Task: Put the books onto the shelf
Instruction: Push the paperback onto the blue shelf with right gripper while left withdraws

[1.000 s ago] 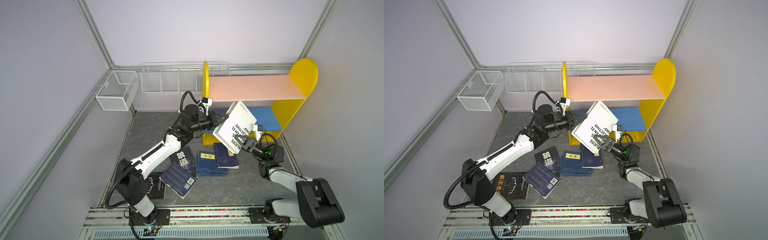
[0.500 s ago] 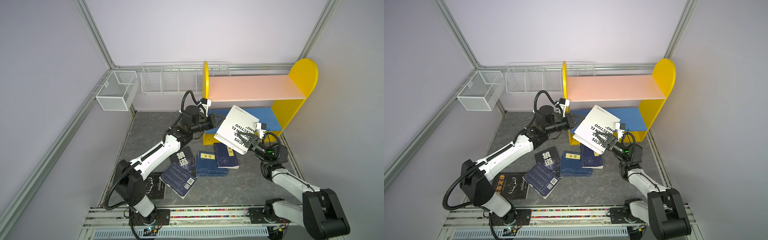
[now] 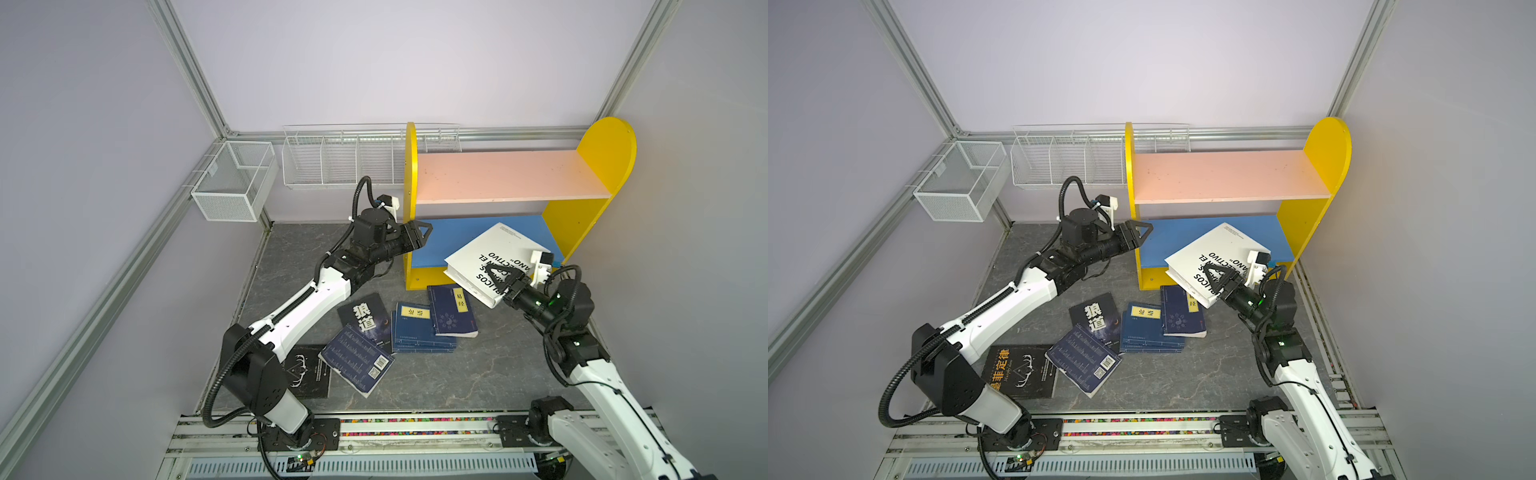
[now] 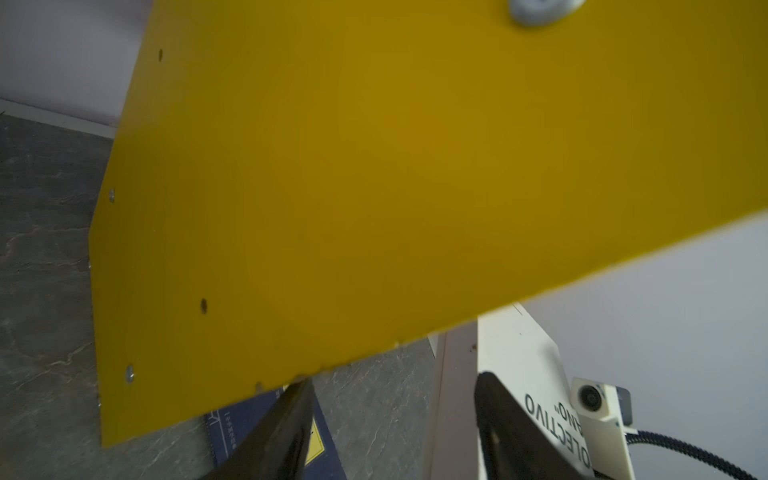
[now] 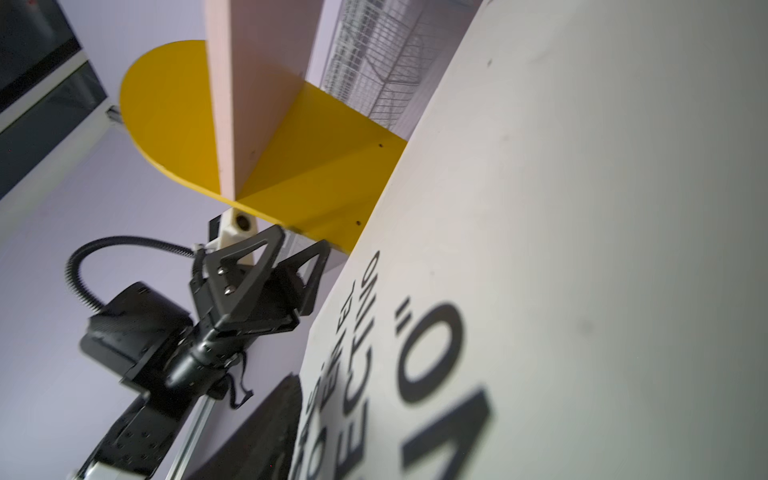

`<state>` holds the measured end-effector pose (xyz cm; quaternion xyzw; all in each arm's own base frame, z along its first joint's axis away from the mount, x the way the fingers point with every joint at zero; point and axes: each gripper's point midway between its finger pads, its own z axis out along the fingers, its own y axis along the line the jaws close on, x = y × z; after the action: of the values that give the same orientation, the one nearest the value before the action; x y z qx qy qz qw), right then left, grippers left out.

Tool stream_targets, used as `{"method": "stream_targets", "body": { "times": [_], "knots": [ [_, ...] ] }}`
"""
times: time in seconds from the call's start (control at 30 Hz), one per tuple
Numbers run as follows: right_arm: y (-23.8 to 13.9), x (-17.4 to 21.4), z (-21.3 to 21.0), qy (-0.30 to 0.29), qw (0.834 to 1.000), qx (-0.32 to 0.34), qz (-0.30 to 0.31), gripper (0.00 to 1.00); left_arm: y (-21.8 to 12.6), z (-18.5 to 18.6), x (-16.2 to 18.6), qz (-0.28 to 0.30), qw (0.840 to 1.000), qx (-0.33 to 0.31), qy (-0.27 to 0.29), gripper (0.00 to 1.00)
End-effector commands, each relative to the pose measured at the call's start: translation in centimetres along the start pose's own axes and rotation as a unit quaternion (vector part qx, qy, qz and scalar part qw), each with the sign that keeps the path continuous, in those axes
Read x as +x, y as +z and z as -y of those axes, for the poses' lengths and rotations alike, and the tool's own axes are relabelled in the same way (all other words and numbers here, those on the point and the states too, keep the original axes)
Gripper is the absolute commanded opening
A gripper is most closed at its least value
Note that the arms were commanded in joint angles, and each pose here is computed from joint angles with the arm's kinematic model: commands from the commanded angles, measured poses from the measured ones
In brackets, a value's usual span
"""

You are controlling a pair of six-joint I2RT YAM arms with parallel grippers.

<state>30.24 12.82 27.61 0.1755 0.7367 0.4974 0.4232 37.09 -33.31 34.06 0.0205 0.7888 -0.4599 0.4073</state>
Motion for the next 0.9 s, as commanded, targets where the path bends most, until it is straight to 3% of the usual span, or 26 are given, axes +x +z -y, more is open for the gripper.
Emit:
{"method": "stream_targets", "body": {
  "times": [0.0,0.13,0.3,0.63,0.87],
  "knots": [
    [0.9,-1.5,2.8,0.014,0.997,0.056,0.046,0.50,-3.3,0.1,-0.4,0.029,0.999,-0.017,0.014,0.68],
    [2.6,-3.6,2.7,0.009,0.994,0.066,0.088,0.50,-6.1,-1.3,2.0,0.024,0.999,-0.033,0.011,0.73],
    [6.1,-3.5,0.7,-0.043,0.991,0.079,0.103,0.52,-8.8,-4.0,4.7,0.021,0.997,-0.071,0.004,0.75],
    [14.2,-3.0,-0.6,-0.103,0.977,0.093,0.160,0.57,-12.3,-6.5,6.2,0.032,0.993,-0.112,0.006,0.78],
    [17.1,-0.7,0.2,-0.108,0.974,0.128,0.155,0.76,-13.4,-7.4,6.4,0.045,0.991,-0.128,0.009,0.81]
  ]
}}
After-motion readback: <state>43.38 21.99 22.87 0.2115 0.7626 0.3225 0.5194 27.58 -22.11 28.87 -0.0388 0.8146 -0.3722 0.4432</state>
